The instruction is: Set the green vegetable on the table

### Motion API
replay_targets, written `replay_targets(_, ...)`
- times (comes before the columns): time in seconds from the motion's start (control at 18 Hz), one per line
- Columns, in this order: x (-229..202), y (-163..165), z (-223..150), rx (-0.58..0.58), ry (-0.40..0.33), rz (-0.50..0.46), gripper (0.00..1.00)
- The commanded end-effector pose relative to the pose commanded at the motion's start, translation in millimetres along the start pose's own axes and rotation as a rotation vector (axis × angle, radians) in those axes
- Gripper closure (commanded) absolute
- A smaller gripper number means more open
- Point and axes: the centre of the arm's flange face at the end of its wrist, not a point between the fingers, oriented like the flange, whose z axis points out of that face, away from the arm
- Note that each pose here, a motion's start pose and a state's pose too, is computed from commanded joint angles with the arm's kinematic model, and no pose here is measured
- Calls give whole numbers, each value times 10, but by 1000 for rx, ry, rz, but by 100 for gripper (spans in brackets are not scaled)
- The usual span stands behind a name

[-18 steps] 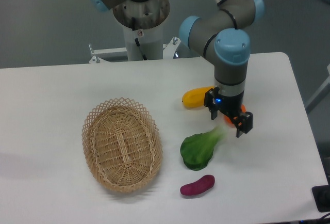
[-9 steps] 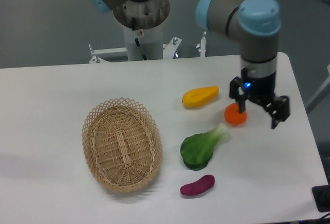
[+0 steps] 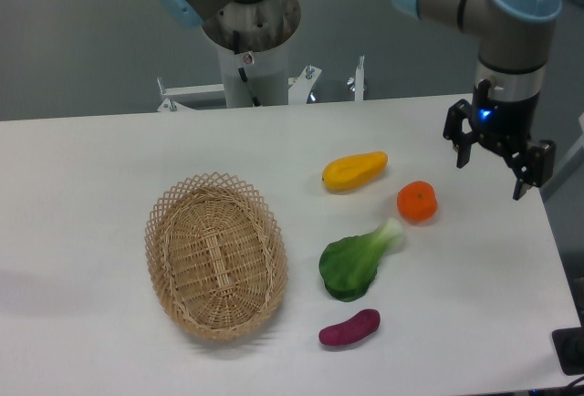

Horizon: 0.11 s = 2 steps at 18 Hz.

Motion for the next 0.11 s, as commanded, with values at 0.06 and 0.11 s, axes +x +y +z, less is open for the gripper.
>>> replay_targets(0.06,0,0,0,0,0,0,0)
replay_targets(0.11,0,0,0,0,0,0,0)
